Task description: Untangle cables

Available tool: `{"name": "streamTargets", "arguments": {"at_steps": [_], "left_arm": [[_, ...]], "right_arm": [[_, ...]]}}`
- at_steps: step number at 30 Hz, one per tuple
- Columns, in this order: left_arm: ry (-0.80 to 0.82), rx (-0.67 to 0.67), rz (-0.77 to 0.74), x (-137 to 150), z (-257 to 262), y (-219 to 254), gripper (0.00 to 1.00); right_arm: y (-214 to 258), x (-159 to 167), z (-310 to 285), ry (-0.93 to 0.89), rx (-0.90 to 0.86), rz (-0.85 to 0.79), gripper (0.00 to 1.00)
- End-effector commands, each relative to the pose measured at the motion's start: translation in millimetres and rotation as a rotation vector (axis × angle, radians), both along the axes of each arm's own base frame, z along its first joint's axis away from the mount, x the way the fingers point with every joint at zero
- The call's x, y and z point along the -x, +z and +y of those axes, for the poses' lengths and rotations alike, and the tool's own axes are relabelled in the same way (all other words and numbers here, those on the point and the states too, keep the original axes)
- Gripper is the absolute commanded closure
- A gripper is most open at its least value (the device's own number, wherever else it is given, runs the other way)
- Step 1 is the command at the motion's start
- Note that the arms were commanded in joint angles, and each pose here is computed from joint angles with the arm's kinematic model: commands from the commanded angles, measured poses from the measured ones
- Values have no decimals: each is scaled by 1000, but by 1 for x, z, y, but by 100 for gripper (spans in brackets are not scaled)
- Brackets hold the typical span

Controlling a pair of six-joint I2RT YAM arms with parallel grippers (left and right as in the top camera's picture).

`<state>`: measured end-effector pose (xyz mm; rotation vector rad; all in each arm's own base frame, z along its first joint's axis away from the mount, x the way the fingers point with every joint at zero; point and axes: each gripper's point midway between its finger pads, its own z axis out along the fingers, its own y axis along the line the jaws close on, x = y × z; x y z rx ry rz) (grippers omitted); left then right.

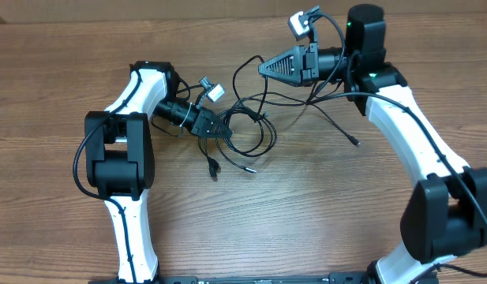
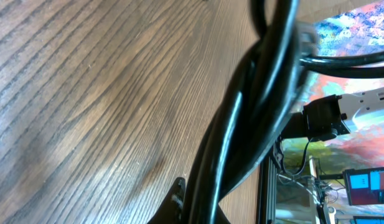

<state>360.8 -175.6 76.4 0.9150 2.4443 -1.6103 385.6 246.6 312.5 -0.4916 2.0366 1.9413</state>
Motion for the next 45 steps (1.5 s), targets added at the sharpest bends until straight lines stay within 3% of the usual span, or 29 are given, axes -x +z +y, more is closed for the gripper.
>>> {"name": "streamTargets", "arguments": {"at_steps": [1, 12, 17, 23, 29, 35, 38, 45], "left_arm": [[3, 40, -46, -8, 1, 1, 96], [3, 40, -50, -9, 1, 1, 96], [18, 72, -48, -11, -2, 6, 96], [39, 119, -46, -14, -5, 14, 96], [49, 142, -45, -15, -7, 17, 96], [46, 135, -46, -15, -7, 16, 96], [45, 133, -47, -15, -6, 16, 96], [46, 132, -47, -15, -6, 16, 96]], "right_arm": [[34, 19, -11, 16, -25, -78, 96], [65, 33, -25, -14, -37, -177, 96], [46, 38, -21, -12, -5, -175, 96], [-22, 31, -19, -154, 256, -91, 96], [-60, 43, 1, -160, 465, -122, 96], [-107, 24, -33, -418, 805, 0, 96], [-99, 21, -32, -412, 768, -5, 96], [-43, 23, -21, -298, 503, -59, 96]]}}
